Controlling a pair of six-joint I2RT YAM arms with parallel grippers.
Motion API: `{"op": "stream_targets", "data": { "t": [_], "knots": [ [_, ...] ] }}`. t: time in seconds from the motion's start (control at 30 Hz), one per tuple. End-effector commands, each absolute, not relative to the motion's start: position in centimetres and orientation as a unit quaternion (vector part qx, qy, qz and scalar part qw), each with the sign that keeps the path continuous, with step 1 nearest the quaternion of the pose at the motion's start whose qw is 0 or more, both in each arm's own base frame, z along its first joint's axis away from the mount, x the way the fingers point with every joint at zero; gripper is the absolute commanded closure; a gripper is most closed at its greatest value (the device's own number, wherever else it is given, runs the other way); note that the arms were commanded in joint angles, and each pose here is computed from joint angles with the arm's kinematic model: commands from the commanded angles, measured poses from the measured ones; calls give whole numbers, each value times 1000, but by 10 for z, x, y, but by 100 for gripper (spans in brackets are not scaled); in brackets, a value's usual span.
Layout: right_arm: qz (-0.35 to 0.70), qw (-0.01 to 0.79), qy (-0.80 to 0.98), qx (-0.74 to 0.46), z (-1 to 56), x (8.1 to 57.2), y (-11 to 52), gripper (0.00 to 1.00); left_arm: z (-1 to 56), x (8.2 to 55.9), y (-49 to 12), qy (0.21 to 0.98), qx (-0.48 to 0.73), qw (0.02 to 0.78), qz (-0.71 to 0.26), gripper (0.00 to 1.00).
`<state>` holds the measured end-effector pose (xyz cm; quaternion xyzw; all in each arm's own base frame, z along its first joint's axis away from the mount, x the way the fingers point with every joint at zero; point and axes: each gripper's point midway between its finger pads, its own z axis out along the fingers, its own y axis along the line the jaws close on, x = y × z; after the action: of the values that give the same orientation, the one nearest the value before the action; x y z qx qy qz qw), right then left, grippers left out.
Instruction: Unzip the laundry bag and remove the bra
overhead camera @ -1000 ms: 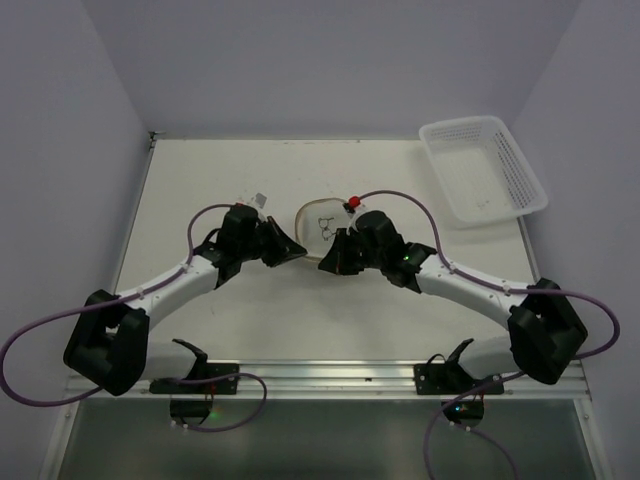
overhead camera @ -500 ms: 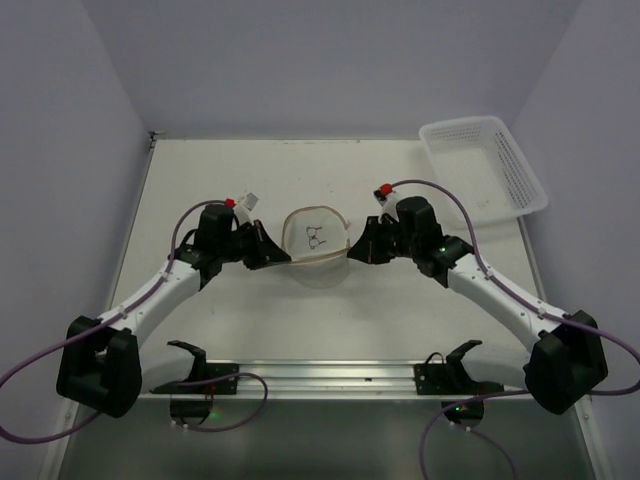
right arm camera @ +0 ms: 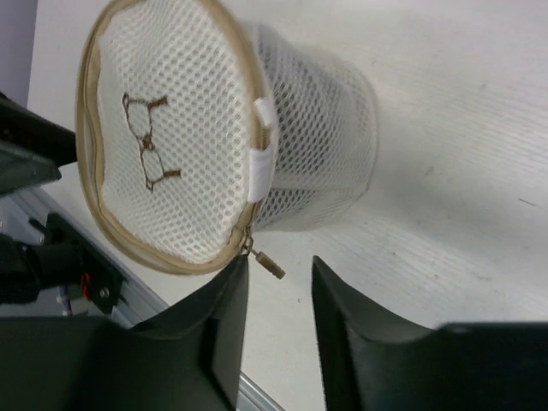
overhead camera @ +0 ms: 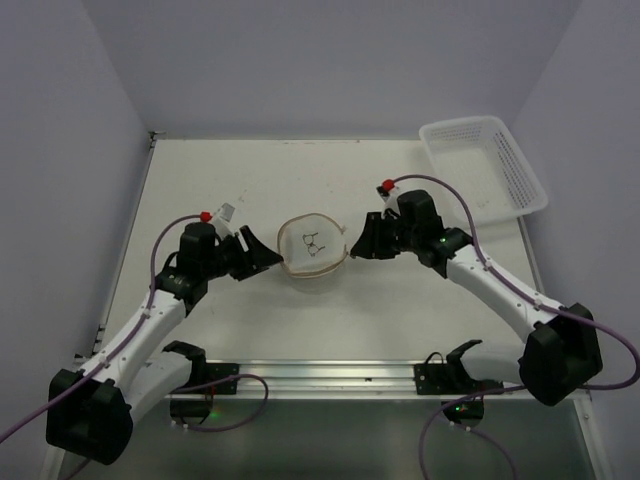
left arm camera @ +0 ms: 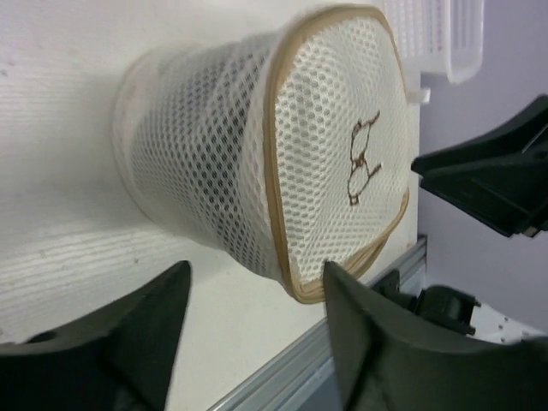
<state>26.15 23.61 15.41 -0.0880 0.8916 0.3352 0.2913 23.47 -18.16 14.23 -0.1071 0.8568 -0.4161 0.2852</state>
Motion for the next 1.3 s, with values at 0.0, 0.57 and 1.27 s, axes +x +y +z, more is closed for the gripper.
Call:
{"op": "stream_targets", "data": {
  "t": [0.0,0.57,1.27],
  "knots": [
    [304,372,874,-71,209,277,223,58,154,249,-163,851,-138,333,-383,28],
    [187,423,875,-143,256,287,313,20,141,252,-129,883,-133,357,-274,24],
    [1,374,910,-177,153,306,359,25,118,259,-89,901,-120,387,-153,16]
  ]
}}
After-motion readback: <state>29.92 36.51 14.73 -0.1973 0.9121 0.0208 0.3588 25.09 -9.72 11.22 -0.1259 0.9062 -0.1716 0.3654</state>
